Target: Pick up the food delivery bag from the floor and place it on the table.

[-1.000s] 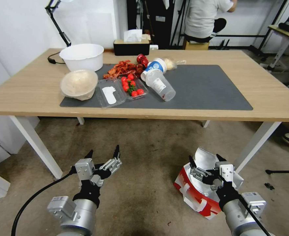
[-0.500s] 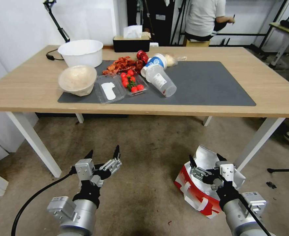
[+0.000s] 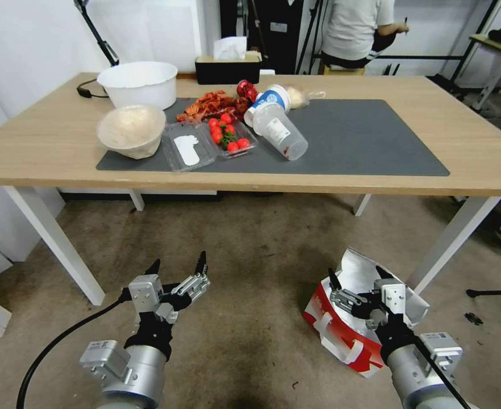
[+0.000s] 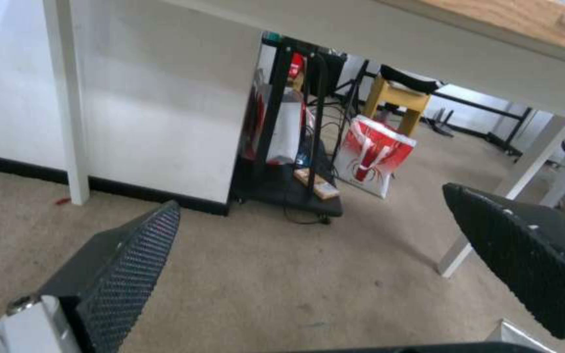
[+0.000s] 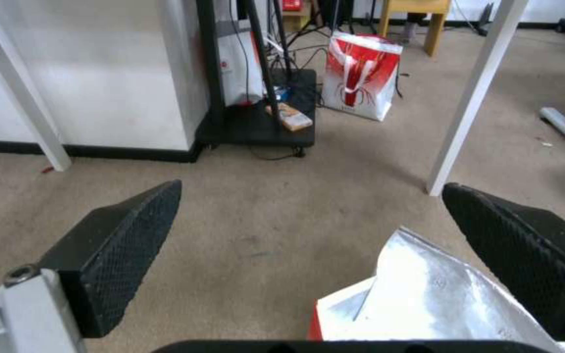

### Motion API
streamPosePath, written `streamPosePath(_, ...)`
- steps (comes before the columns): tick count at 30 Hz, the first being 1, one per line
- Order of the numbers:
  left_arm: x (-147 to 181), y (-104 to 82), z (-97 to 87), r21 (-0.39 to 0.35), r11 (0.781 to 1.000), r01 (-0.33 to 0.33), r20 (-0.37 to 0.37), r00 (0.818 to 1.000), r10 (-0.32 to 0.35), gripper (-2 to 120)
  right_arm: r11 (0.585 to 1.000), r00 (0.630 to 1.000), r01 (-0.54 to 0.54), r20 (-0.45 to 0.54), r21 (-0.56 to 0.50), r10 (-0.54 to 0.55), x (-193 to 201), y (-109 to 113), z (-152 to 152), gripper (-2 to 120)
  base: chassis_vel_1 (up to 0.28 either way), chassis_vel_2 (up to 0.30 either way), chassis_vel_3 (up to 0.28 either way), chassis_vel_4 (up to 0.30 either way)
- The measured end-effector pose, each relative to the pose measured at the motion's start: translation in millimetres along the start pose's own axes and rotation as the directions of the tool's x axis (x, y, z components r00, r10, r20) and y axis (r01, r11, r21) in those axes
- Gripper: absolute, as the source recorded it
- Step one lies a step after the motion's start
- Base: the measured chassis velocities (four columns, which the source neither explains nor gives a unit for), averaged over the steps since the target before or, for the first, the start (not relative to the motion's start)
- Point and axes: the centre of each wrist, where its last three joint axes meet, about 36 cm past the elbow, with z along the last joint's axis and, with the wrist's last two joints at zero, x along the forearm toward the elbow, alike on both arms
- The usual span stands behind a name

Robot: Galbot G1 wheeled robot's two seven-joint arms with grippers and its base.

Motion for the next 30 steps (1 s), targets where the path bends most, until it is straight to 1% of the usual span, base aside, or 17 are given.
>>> streamPosePath(30,0.0,0.8,-1.4,-0.004,1.0,0.001,0.007,1.0,-0.001,100,1.0,1.0,0.001,0.002,0.001,-0.001,-0.8,-0.9,0.1,100,0.0,0.0,0.0,0.0)
